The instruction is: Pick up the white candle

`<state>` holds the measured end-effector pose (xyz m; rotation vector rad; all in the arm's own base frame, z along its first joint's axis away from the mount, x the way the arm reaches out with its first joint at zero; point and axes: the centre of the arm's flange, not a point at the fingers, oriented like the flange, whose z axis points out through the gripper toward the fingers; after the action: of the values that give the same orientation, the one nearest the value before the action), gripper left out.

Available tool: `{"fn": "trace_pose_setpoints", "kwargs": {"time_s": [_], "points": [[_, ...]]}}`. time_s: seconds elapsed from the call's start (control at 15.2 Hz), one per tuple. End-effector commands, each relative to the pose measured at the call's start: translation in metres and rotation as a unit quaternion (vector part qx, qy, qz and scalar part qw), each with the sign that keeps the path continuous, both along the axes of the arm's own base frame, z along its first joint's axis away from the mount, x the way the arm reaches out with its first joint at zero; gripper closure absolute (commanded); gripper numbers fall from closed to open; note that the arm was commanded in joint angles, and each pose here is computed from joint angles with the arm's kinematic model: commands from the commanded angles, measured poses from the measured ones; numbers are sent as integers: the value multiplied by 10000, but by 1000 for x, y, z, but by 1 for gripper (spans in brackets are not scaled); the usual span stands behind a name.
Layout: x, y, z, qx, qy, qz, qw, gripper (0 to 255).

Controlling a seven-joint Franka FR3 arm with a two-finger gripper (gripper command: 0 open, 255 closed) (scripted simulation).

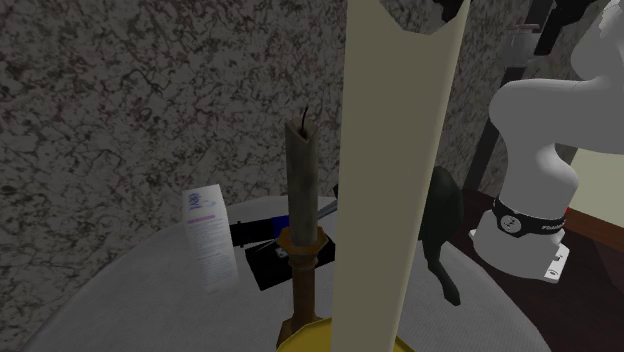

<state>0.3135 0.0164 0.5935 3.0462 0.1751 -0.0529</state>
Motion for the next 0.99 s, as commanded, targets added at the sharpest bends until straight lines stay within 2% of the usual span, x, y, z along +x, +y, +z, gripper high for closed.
{"fn": "trace_pose_setpoints", "kwargs": {"time_s": [0.0,0.46,0.92], "points": [[0,0,0,0,0,0,10000,0],[53,-29,-55,579,-636,178,9961,0],[114,-51,-106,1154,-1267,354,9846,0]]}}
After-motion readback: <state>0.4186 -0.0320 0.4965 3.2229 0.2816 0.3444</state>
